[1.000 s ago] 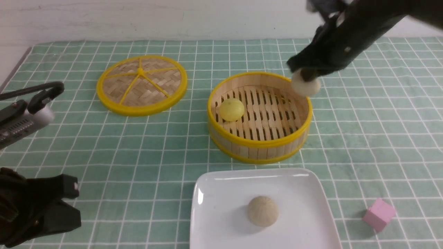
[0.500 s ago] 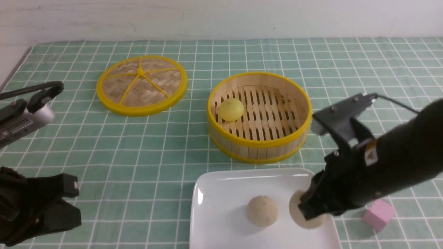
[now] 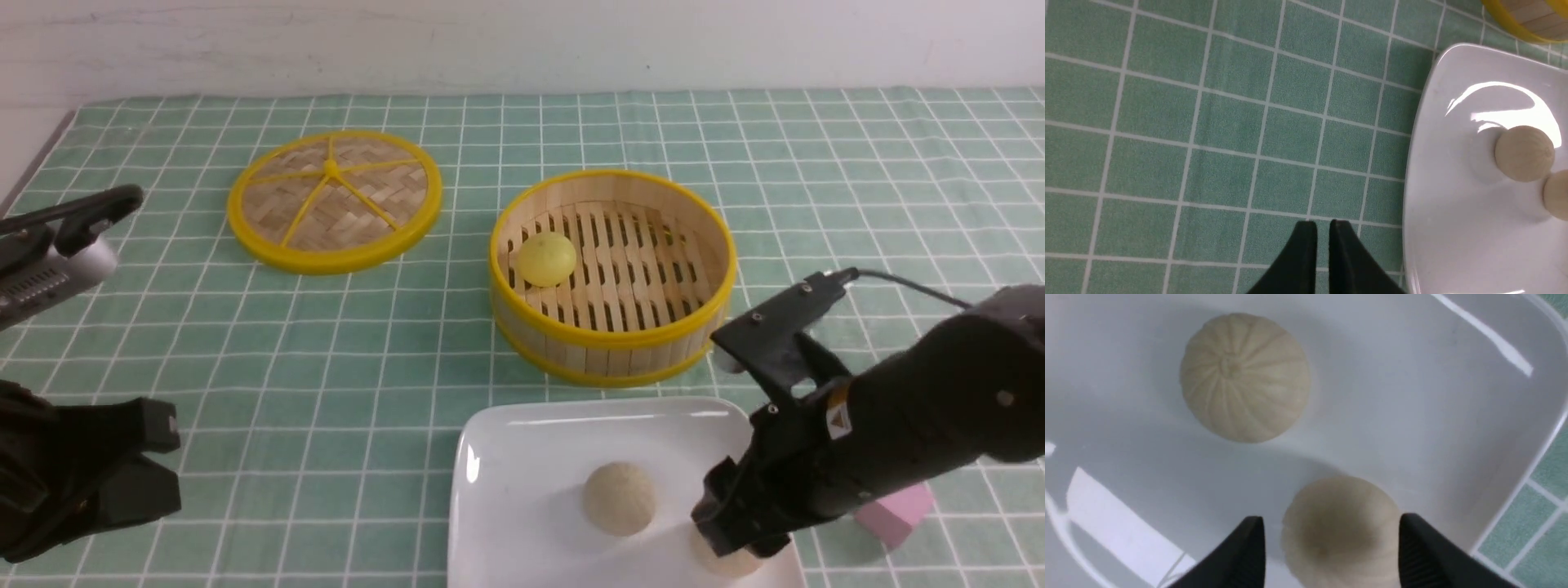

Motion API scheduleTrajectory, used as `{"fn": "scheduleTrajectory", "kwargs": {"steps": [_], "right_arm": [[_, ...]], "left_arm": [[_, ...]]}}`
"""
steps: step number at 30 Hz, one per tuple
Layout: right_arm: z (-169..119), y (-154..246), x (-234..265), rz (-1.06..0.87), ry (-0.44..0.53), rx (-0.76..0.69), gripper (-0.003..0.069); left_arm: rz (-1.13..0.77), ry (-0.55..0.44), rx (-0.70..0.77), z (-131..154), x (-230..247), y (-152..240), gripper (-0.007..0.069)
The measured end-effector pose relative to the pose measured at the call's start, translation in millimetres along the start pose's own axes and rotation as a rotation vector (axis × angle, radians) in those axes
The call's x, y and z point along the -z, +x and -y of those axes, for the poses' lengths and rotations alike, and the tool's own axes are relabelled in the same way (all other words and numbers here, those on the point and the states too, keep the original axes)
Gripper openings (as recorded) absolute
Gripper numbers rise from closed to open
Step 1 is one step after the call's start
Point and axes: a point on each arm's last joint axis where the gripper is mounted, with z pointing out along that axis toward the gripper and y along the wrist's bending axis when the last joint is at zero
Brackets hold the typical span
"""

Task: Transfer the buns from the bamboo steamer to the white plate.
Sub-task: 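Reach into the bamboo steamer and grasp a bun with the left gripper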

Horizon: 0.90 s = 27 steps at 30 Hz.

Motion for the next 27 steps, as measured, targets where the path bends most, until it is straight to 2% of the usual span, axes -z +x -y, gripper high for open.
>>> {"fn": "scheduleTrajectory", "kwargs": {"steps": [1,2,4,7,10,12,15,16,18,21,27], "right_arm": [[-0.1,0.6,1.8,-0.002,0.001,0.005,0.0452],[-2.0,-5.3,25.0,0.022,0.014,0.047,0.0444],[-3.1,-8.0,56.6,0.053,0.044,0.102,0.0384],[-0.5,3.5,97.6,0.051,0.117,0.173,0.0235],[3.0,23.1,124.4,0.005,0.174,0.182,0.0057],[5.8,39.1,140.1,-0.006,0.212,0.156,-0.0006],[8.3,54.8,149.6,0.012,0.239,0.114,-0.0015],[10.9,69.8,156.2,0.046,0.262,0.087,-0.0015],[12.5,79.3,157.9,0.061,0.274,0.071,-0.0015],[17.5,104.5,157.5,0.106,0.304,0.017,-0.0015],[20.2,126.7,152.3,0.168,0.301,-0.039,-0.0012]], "left_arm": [[0.002,0.000,0.000,0.0,0.0,-0.2,0.0079],[0.021,0.001,0.000,0.1,-0.3,-2.1,0.0083],[0.055,0.003,-0.012,0.5,-0.4,-6.2,0.0086],[0.081,0.004,-0.042,3.7,0.2,-17.9,0.0086],[0.088,0.031,-0.058,12.9,0.4,-39.0,0.0086],[0.074,0.062,-0.111,23.3,-3.5,-52.1,0.0086],[0.038,0.107,-0.197,40.1,-13.4,-64.4,0.0085],[-0.013,0.147,-0.277,61.2,-29.1,-74.4,0.0066],[-0.045,0.163,-0.319,74.8,-40.7,-80.0,0.0046],[-0.127,0.178,-0.428,116.0,-82.5,-97.0,0.0001],[-0.175,0.175,-0.476,170.9,-150.5,-124.1,0.0013]]}}
